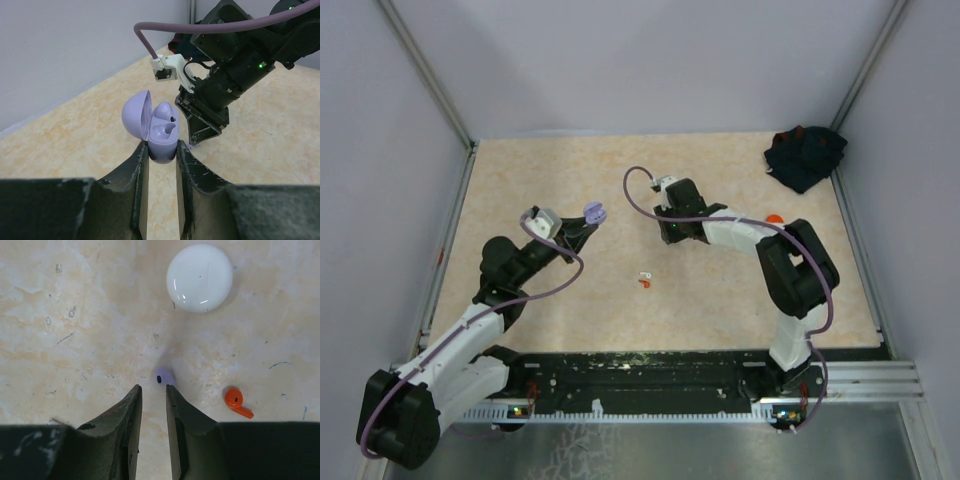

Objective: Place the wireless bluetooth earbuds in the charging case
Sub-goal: Move the earbud to the center of the board.

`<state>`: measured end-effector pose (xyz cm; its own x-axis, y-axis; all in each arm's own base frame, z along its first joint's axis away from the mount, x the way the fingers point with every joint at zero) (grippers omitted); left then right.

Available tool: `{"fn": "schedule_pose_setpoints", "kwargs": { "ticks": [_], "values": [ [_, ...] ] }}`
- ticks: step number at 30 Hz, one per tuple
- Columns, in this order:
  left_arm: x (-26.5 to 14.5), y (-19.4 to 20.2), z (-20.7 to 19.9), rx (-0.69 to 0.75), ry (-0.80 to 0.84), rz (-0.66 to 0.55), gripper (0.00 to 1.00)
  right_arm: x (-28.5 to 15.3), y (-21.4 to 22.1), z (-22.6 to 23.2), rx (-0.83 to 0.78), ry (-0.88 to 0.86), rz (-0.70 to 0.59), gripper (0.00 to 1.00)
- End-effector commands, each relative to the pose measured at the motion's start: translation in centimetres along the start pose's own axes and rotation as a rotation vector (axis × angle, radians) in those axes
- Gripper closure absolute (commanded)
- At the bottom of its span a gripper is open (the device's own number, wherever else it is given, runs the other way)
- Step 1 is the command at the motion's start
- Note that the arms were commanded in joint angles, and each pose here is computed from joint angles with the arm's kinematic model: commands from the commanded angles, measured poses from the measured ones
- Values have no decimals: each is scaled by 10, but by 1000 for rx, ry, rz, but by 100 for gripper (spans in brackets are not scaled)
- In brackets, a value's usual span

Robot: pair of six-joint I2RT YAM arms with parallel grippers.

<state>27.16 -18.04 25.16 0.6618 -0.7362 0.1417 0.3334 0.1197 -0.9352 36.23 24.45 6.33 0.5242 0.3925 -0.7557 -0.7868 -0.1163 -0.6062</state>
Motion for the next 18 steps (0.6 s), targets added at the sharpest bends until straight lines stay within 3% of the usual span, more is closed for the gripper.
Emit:
{"fn": "schedule_pose_setpoints", "kwargs": {
  "ticks": [1, 18],
  "values": [
    [4, -17, 7, 20, -2, -41, 100, -24, -45, 9, -65, 0, -145, 76],
    [3, -19, 7, 26, -8, -46, 100, 6, -33, 11, -198, 95, -108, 78]
  ]
}}
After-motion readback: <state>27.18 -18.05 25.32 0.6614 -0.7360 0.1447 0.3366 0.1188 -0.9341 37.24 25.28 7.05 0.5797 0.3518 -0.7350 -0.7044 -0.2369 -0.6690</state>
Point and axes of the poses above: each gripper's point midway between its finger pads, its own x axis out along the fingers, its own z axis along the line the jaws close on, y = z × x, the point moved 2 cm from there along -x, back along the fingers, and after that the axes turned 14 degrees about x, right-handed, at the moved point
